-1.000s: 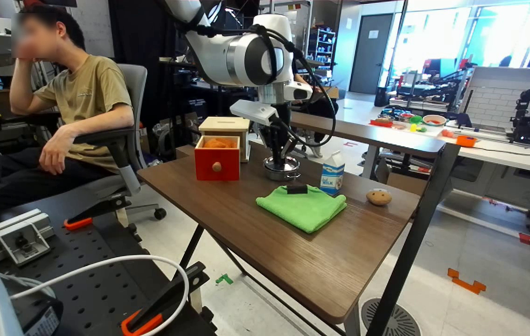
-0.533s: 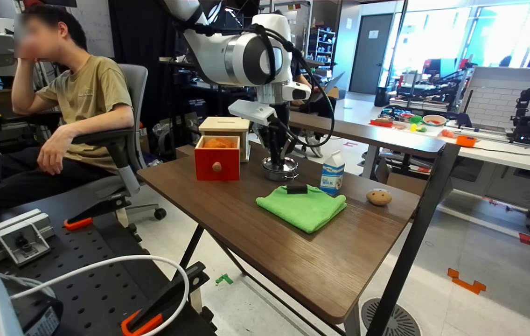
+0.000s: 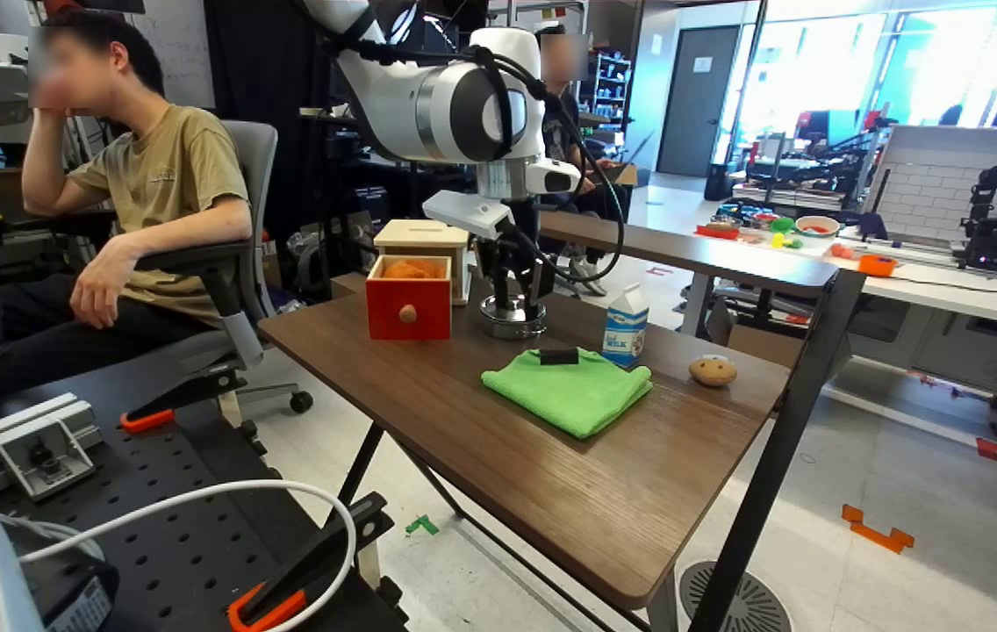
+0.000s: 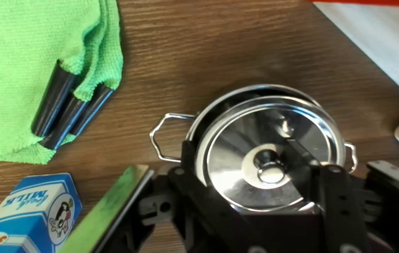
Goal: Put the lid on the pot
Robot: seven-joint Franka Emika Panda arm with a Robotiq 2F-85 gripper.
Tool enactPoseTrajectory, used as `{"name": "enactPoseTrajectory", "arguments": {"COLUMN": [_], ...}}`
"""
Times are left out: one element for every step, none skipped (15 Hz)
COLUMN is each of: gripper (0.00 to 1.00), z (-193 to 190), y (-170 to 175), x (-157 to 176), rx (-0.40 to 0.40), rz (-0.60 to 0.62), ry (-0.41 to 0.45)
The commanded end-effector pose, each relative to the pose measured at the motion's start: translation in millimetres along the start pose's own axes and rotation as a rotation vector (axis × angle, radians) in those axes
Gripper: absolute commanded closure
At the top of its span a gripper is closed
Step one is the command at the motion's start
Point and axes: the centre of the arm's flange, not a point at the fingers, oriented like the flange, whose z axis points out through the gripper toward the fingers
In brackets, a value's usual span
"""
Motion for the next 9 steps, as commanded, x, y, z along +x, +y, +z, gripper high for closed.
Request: {"name": "enactPoseTrajectory", "arguments": {"gripper": [0.03, 0.0, 0.0, 0.0, 0.0, 0.0, 0.0, 0.0, 0.0], "z": [-12.9, -14.6, -17.5, -22.8, -27.5, -34.5, -40.7, -48.9, -57.1], "y": [0.8, 1.0, 1.3, 1.6, 1.8, 2.1, 2.6, 3.8, 5.1], "x": [-16.7, -18.8, -20.3, -21.3, -22.0, -22.3, -22.5, -23.1, -24.3], "rx": [0.001, 0.002, 0.003, 0.003, -0.003, -0.002, -0.001, -0.004, -0.008], "rz": [-0.002, -0.003, -0.005, -0.005, -0.006, -0.01, -0.01, -0.01, -0.011], "ry": [-0.019, -0.02, -0.022, -0.019, -0.019, -0.009, -0.004, 0.0, -0.003]}}
